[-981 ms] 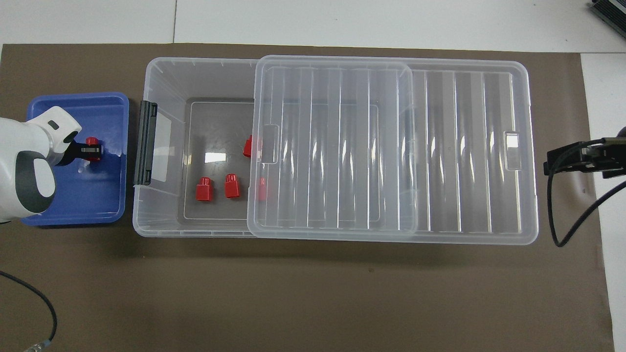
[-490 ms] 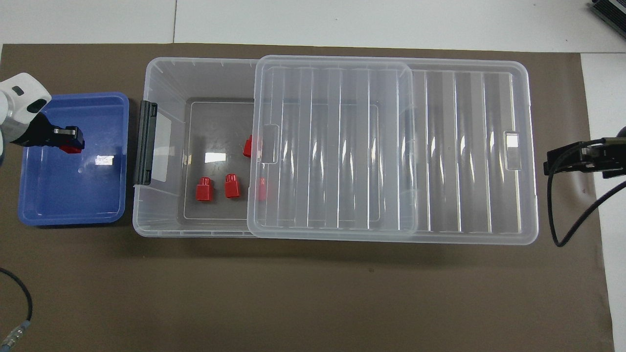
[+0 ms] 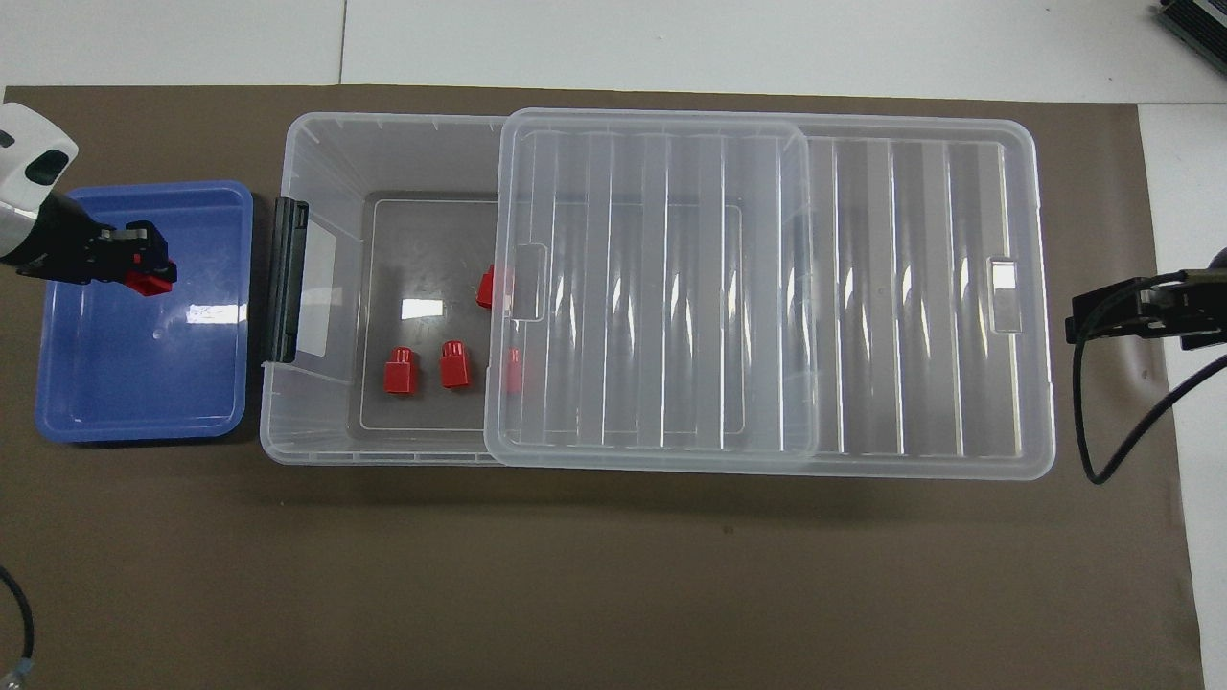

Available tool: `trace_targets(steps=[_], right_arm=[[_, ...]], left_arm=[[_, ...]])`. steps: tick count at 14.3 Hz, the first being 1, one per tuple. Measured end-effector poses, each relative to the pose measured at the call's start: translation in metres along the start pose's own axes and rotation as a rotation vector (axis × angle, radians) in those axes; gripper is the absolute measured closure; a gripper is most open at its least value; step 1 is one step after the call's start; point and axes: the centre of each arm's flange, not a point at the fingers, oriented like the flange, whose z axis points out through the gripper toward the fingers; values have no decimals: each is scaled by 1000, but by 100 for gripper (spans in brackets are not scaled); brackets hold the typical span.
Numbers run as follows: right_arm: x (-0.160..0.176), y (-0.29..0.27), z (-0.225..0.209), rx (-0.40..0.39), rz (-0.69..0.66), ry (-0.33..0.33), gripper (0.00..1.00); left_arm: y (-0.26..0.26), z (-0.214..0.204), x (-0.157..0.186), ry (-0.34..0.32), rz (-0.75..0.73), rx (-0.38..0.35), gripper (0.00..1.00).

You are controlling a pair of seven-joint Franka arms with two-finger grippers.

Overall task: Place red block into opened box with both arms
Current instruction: 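Carry the red block over the open clear box with the left gripper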

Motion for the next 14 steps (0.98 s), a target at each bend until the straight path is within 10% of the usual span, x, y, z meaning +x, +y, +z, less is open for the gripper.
trace_targets(steps=[6, 14], right_arm=[[0, 1, 0, 0, 1, 0, 0], [0, 2, 0, 0, 3, 0, 0]], left_arm=[[145, 7, -42, 41, -161, -21, 66], [172, 62, -38, 165, -132, -12, 66]])
